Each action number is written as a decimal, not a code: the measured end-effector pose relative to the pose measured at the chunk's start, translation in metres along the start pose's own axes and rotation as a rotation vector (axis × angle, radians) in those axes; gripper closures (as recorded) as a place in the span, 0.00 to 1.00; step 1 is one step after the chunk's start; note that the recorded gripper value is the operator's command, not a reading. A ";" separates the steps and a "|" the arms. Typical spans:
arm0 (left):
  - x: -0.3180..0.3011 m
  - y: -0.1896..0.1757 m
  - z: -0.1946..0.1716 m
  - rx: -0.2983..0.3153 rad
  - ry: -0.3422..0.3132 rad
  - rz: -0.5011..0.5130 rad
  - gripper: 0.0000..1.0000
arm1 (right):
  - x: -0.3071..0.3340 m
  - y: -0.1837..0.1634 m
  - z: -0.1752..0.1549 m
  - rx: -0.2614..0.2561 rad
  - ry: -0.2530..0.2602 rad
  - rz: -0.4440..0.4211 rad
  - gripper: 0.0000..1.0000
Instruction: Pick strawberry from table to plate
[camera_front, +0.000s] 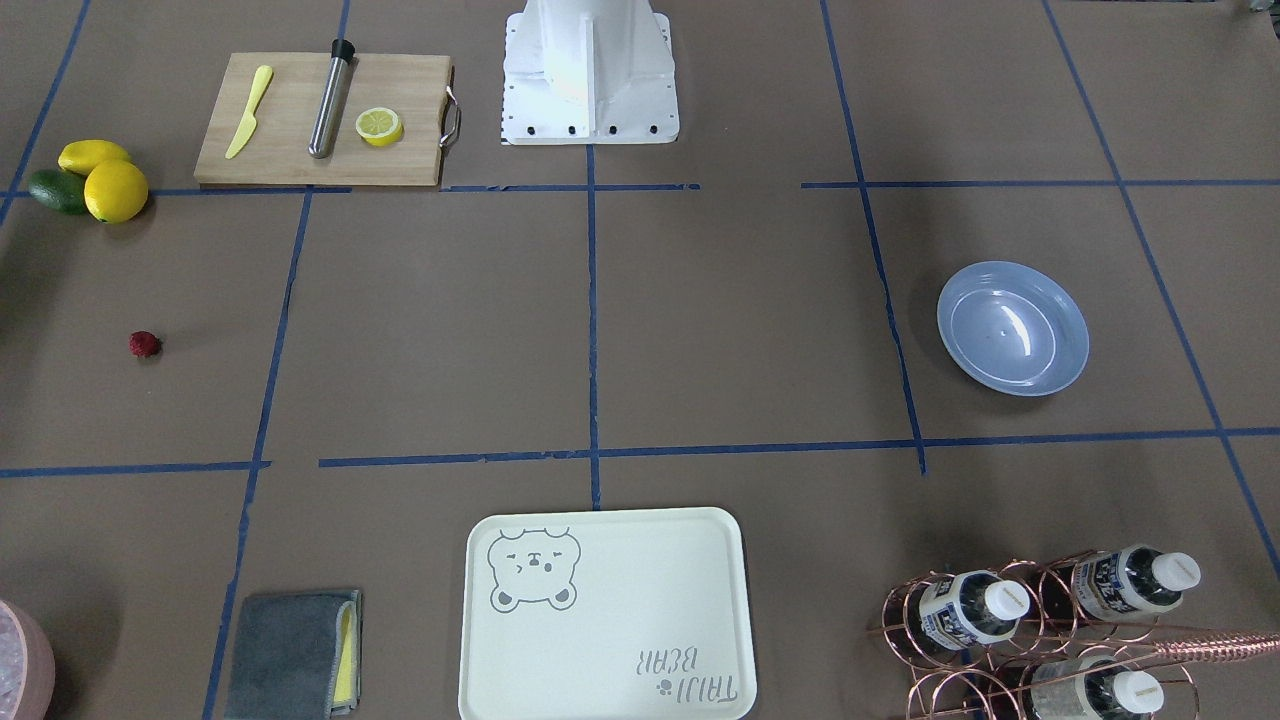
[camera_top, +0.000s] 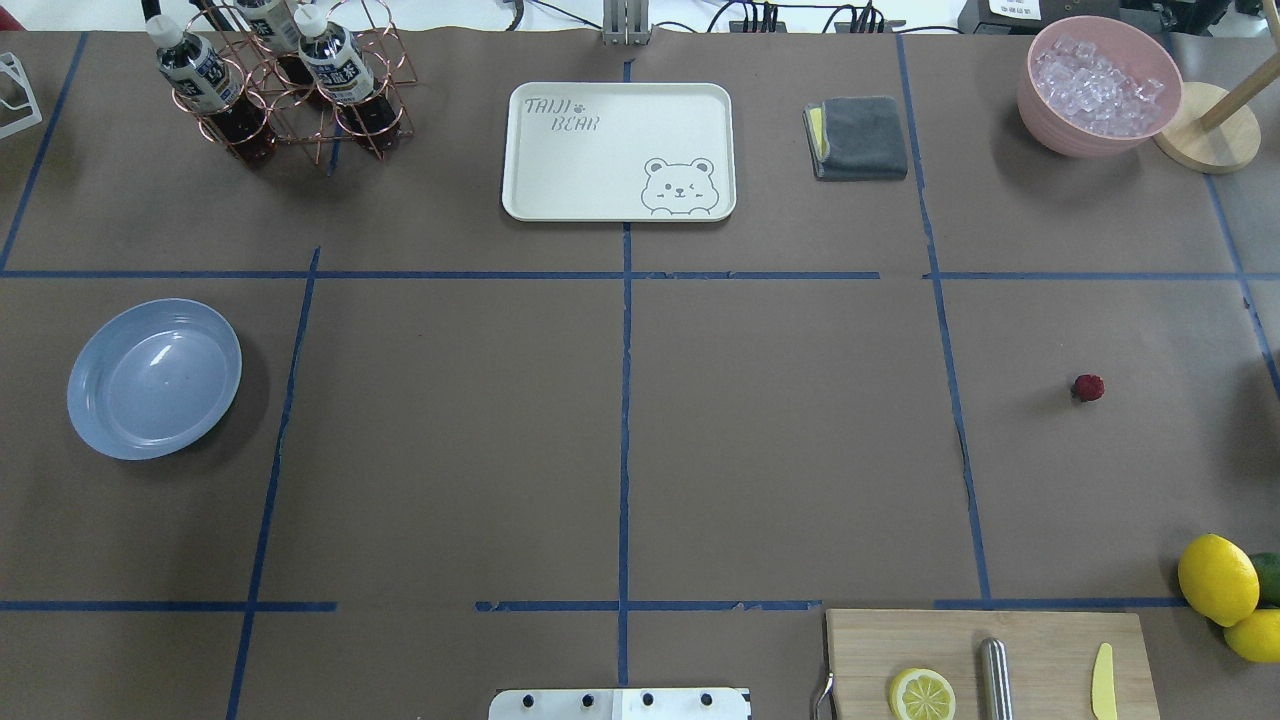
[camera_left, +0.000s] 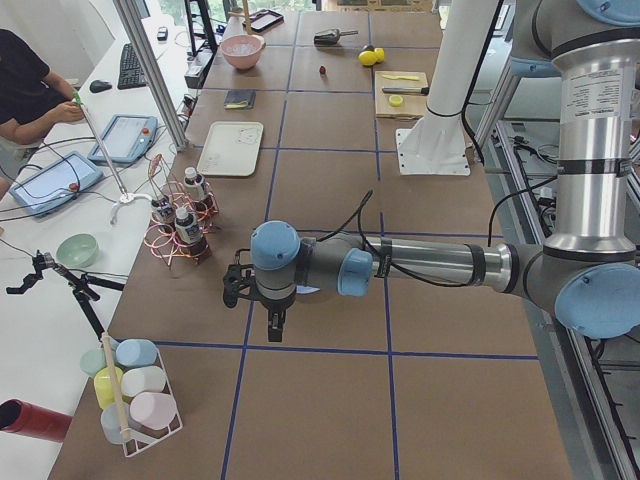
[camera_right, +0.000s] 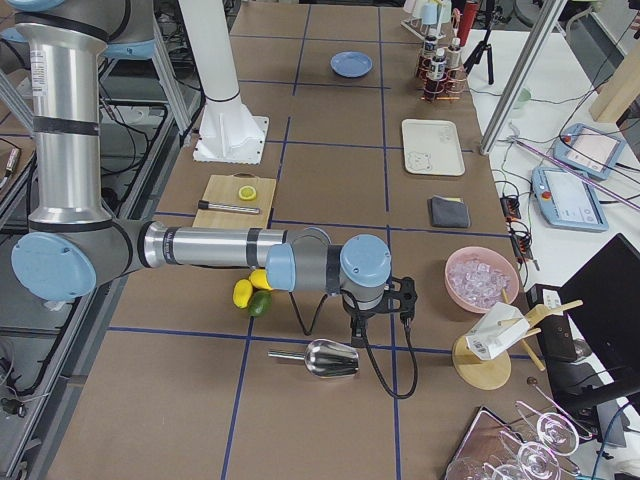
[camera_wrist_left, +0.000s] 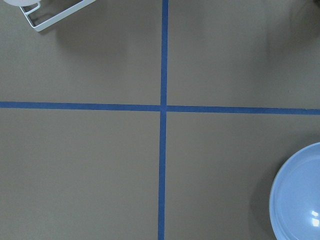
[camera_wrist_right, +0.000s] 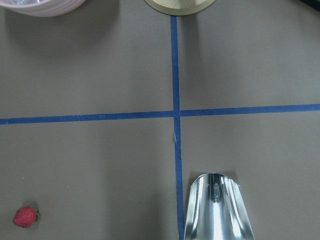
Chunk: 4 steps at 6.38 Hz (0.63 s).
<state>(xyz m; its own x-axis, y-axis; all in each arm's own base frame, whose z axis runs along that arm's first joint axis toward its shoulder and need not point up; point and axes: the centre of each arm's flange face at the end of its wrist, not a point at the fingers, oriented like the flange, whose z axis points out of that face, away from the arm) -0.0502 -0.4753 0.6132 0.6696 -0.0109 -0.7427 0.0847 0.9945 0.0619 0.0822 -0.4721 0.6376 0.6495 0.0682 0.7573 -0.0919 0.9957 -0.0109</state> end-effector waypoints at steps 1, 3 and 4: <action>0.002 -0.002 -0.001 0.005 0.001 0.006 0.00 | 0.000 -0.001 -0.001 0.001 0.001 0.001 0.00; 0.019 -0.010 -0.008 0.047 0.019 0.063 0.00 | -0.007 -0.009 -0.006 0.014 0.003 -0.002 0.00; 0.039 -0.013 0.003 0.065 0.035 0.093 0.00 | -0.012 -0.015 -0.011 0.024 0.003 -0.010 0.00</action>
<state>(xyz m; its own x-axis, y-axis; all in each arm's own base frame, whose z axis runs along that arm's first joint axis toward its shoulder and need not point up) -0.0227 -0.4887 0.5857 0.6504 0.0861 -0.7547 0.0720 0.9821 0.1740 0.0834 -0.4868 0.6214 0.6525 0.0585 0.7556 -0.1032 0.9946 0.0120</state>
